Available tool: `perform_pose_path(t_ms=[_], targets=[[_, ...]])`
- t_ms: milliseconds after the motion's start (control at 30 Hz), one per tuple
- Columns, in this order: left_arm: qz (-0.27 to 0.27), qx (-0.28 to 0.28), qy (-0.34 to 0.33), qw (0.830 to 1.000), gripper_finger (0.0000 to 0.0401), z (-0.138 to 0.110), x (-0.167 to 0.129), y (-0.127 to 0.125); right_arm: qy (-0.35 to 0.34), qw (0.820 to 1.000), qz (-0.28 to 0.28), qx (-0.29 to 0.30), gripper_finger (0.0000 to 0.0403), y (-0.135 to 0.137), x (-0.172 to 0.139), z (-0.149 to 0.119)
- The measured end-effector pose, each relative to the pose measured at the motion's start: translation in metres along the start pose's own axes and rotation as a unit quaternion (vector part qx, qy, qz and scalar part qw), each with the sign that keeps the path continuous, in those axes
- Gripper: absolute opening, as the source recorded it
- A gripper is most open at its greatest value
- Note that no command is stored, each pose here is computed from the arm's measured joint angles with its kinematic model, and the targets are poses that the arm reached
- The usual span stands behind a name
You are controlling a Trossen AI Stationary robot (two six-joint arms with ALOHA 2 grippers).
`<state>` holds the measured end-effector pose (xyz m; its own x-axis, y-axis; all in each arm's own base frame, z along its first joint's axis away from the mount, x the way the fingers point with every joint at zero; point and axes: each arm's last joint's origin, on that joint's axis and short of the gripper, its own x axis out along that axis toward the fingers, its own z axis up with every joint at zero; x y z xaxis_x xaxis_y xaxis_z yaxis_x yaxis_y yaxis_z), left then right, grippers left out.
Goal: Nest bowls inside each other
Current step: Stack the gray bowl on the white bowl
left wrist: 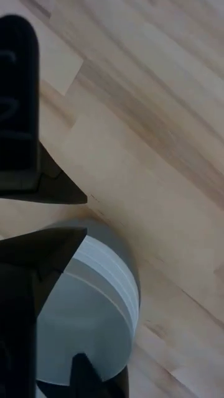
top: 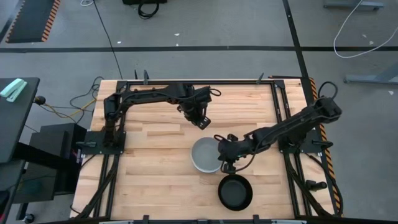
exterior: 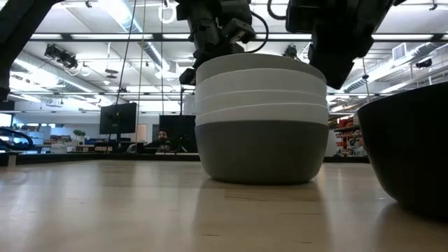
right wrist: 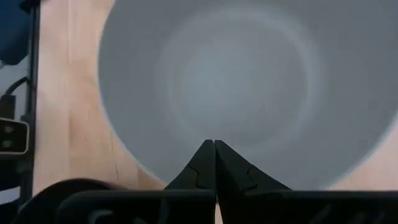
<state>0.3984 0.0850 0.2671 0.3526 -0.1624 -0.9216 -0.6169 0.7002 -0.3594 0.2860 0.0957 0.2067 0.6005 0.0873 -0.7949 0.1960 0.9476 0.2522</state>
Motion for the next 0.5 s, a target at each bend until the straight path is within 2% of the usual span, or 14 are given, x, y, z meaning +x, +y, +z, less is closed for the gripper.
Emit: perform_pose_path(t_ms=[200, 400, 500], targets=[[0.002, 0.0, -0.001, 1.0, 0.0068, 0.0, 0.0, 0.001, 0.008, 1.0, -0.004, 0.0, 0.0003, 0.0, 0.004, -0.002], [0.004, -0.002, -0.002, 1.0, 0.0071, 0.001, 0.0, 0.001, -0.039, 0.999, 0.007, 0.018, 0.0002, -0.008, -0.015, 0.013], [-0.009, 0.001, 0.01, 1.0, 0.0072, -0.005, 0.002, -0.007, -0.054, 0.998, 0.006, 0.025, 0.0002, -0.016, -0.024, 0.019]])
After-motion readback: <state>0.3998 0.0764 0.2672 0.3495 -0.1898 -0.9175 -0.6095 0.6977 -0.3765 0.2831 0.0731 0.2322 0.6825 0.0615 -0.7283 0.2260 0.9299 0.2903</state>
